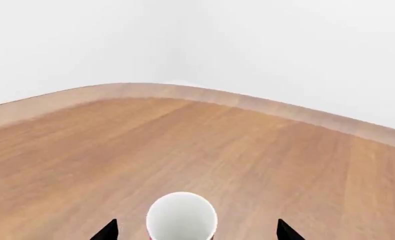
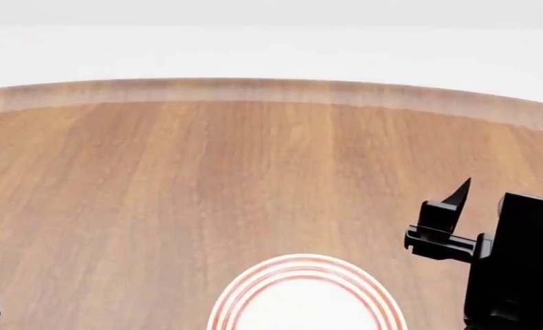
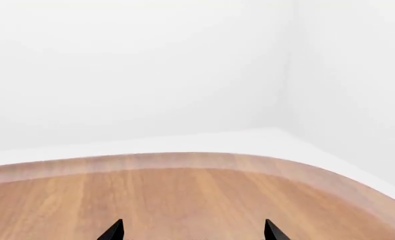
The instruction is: Pick up the red mug and put it on the plate
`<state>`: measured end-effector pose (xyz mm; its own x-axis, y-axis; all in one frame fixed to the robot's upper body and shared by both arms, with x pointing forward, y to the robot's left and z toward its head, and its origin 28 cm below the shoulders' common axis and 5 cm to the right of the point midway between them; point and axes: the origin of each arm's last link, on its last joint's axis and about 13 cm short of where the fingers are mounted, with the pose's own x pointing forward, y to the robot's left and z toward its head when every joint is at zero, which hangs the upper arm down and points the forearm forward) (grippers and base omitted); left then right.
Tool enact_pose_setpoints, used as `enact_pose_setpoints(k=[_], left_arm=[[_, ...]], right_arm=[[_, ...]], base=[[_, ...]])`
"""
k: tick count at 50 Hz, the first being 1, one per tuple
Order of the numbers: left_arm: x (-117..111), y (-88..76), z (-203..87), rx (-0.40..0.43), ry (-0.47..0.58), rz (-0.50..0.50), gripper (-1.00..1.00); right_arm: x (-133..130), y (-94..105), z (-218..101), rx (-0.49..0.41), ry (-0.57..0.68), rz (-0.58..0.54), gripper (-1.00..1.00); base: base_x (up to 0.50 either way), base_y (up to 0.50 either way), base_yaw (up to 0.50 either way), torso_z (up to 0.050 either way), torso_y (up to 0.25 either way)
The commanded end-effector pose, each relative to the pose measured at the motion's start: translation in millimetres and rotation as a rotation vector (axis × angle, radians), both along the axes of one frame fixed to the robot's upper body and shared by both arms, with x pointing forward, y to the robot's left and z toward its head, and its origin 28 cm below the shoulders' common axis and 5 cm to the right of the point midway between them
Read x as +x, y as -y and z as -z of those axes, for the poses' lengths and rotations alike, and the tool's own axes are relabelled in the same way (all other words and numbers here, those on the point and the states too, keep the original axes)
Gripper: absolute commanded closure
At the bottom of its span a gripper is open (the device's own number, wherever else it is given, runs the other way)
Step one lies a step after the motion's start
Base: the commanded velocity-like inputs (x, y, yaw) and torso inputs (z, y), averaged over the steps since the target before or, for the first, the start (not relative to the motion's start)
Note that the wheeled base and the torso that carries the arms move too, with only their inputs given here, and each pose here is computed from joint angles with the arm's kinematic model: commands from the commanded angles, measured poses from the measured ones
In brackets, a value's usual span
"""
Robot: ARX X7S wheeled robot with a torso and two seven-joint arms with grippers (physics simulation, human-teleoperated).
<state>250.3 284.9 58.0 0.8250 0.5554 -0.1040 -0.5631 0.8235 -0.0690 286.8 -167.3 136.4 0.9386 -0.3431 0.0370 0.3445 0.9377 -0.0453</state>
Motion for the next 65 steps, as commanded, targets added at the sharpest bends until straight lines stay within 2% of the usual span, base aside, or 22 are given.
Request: enact_pose_setpoints(k=[1, 13, 27, 40, 52, 57, 65], left_arm=[[-1.6, -7.2, 8.0, -0.016, -0.027, -0.051, -1.00], [1.6, -3.9, 21.2, -0.073, -0.135, 0.040, -1.00], [2.5, -4.3, 26.3, -0.134, -0.197, 0.025, -1.00], [4.6, -4.6, 28.1, -0.135, -0.216, 0.033, -1.00], [23.4, -5.5, 18.1, -0.130, -0.228, 0.073, -1.00], [34.0, -7.4, 21.3, -0.130, -0.254, 0.076, -1.00], [38.7, -10.6, 28.2, -0.160, -0.284, 0.065, -1.00]], right_arm=[[0.7, -0.6, 2.9, 0.001, -0.007, -0.003, -1.00], [1.8, -1.2, 5.3, 0.002, -0.015, -0.006, -1.00], [2.2, -1.6, 7.1, 0.003, -0.018, -0.008, -1.00], [2.2, -2.0, 7.9, 0.004, -0.020, -0.010, -1.00], [4.4, -3.5, 11.2, 0.003, -0.029, -0.017, -1.00], [4.5, -3.7, 12.2, 0.003, -0.032, -0.019, -1.00], [4.7, -4.3, 11.8, 0.004, -0.032, -0.021, -1.00]], base=[[0.00, 0.00, 0.00, 0.000, 0.000], [0.00, 0.00, 0.00, 0.000, 0.000], [0.00, 0.00, 0.00, 0.000, 0.000], [0.00, 0.00, 0.00, 0.000, 0.000], [0.00, 0.00, 0.00, 0.000, 0.000], [0.00, 0.00, 0.00, 0.000, 0.000], [0.00, 0.00, 0.00, 0.000, 0.000]])
